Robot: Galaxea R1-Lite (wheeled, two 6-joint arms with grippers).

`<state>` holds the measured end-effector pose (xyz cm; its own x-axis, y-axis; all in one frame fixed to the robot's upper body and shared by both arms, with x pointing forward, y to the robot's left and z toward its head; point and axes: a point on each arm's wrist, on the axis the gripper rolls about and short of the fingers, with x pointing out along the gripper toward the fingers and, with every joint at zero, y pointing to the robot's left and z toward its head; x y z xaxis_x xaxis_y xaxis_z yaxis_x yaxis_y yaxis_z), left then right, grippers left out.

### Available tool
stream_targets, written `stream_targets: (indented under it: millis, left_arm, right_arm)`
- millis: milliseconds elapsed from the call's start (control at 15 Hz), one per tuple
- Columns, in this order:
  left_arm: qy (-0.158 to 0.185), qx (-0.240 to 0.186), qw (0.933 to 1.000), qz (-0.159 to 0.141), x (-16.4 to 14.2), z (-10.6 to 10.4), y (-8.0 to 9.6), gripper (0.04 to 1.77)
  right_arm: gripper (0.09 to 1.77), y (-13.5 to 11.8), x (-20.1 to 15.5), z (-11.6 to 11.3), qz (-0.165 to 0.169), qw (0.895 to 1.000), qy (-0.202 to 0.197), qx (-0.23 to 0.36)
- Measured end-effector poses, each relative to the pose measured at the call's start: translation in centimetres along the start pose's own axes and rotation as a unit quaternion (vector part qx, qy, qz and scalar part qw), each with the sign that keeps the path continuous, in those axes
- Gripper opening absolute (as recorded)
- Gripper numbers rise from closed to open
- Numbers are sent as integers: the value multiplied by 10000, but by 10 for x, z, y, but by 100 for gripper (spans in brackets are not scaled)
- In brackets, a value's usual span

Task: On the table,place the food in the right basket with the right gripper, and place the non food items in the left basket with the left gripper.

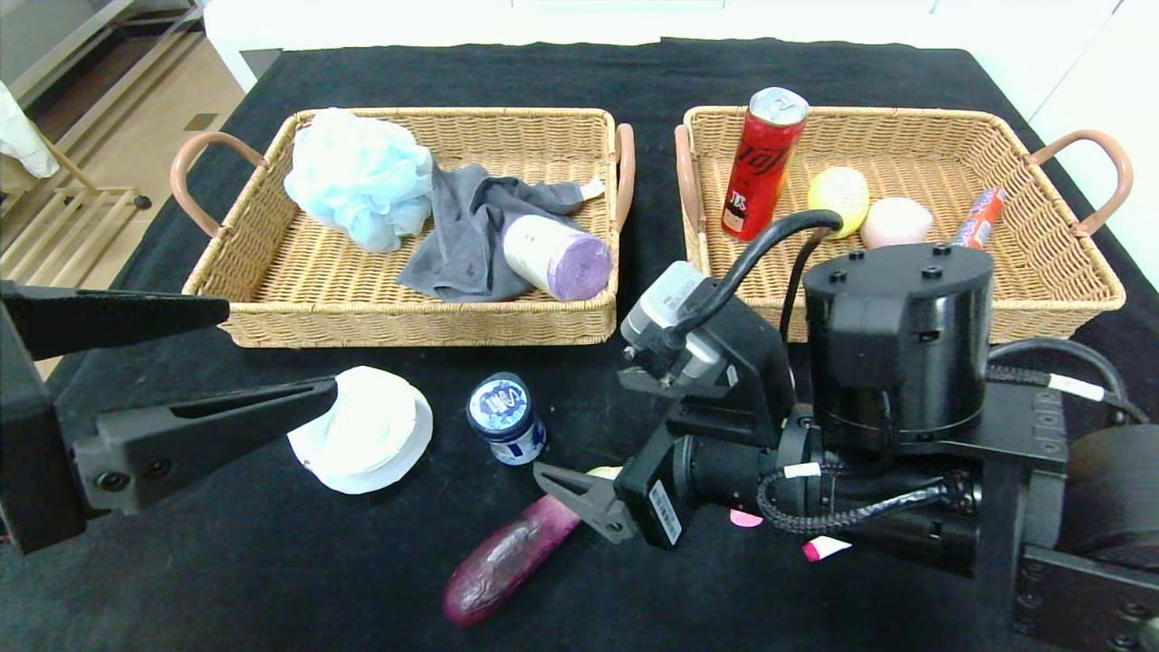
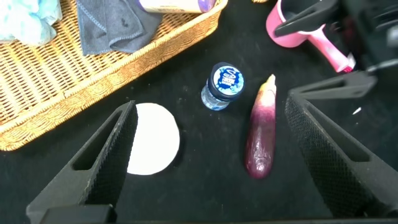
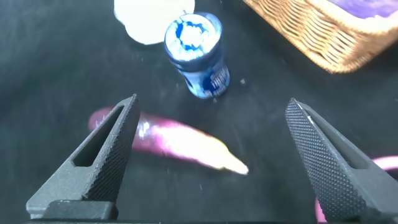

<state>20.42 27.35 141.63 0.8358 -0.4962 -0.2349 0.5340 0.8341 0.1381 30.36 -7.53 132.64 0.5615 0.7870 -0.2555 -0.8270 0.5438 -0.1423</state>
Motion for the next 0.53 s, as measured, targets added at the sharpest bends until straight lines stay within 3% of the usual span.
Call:
stream_targets:
  millis: [533]
  left_arm:
    - [-52,-14,9999,-102,-2,0,0,172]
  right_arm:
    - [171,13,38,-14,-81,9999,48,-102]
